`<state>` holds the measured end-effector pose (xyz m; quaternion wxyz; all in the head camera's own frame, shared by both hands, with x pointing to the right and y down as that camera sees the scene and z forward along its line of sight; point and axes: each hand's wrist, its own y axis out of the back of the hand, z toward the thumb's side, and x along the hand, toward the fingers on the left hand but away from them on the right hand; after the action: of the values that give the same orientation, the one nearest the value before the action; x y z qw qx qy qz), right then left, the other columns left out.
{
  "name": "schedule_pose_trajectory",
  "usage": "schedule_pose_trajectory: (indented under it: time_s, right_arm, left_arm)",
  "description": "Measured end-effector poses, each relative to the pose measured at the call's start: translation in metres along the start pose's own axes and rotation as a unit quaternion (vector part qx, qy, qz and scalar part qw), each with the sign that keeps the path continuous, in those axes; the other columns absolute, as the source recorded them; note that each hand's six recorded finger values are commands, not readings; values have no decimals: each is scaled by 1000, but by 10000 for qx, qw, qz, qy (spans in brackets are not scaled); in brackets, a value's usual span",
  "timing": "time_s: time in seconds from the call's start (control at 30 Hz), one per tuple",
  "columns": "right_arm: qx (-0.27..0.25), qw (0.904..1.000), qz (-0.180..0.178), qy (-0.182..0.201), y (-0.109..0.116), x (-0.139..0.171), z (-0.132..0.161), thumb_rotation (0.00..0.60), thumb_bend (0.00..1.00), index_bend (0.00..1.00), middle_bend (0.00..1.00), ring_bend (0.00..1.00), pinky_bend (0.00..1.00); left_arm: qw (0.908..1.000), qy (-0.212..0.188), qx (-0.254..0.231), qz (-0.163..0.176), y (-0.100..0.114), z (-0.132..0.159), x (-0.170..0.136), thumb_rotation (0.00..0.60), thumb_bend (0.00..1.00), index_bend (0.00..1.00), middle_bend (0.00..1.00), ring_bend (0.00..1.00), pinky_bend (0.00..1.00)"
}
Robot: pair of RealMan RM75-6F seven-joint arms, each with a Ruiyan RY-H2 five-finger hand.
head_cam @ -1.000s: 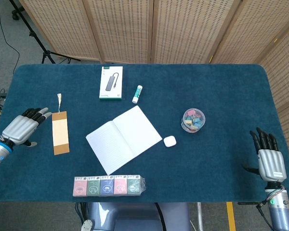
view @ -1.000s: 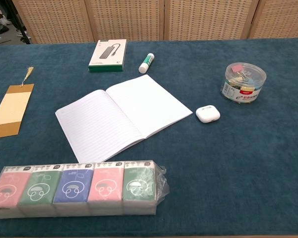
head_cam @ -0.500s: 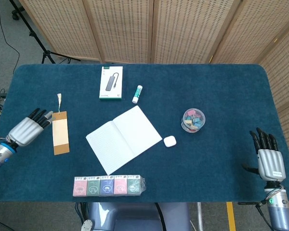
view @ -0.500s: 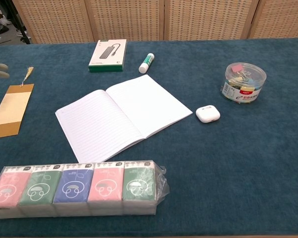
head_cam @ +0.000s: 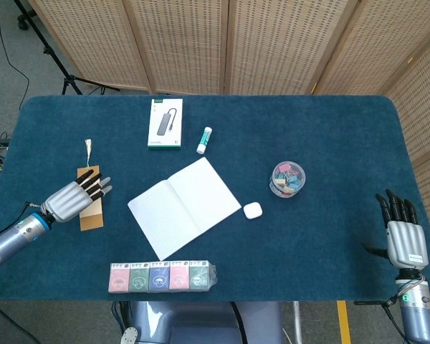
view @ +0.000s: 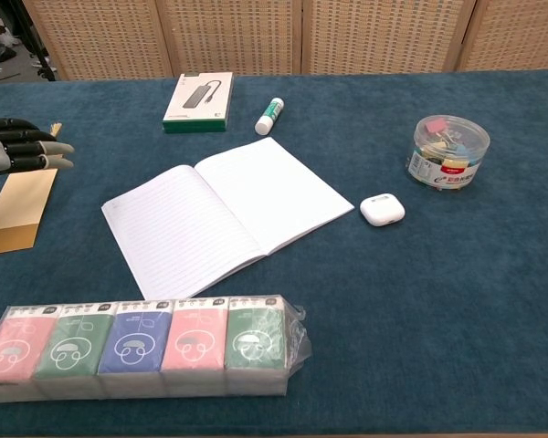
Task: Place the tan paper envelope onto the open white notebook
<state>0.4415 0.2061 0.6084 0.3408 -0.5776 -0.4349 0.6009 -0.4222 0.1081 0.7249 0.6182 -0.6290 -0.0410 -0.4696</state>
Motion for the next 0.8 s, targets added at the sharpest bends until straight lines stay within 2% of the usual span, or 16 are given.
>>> schedule_pose_trajectory:
  time_s: [0.13,0.3,0.67,0.73,0.8]
  right_arm:
    - [1,10000,-6,-6,0,0,0,600,0,0,0,0,0]
    - [-12,10000,-10,-27,1,0,-2,600,0,0,0,0,0]
    - [-3,10000,5,-31,0,0,-2,600,0,0,0,0,0]
    - [0,10000,0,-29,0,0,-2,600,0,0,0,0,0]
    - [-3,10000,-6,-30,0,0,-2,600,0,0,0,0,0]
  left_arm:
    - [9999,-72,111,-107,-4,3,2,600,0,46,0,0,103]
    - [9997,-100,103,-219,-9,8,5,600,0,142,0,0,103]
    - [9994,-133,87,-323,-15,17,10,600,0,269,0,0,103]
    - [9994,-143,82,-305,-14,19,11,600,0,317,0,0,103]
    - [9995,-146,81,-260,-13,20,12,600,6,425,0,0,103]
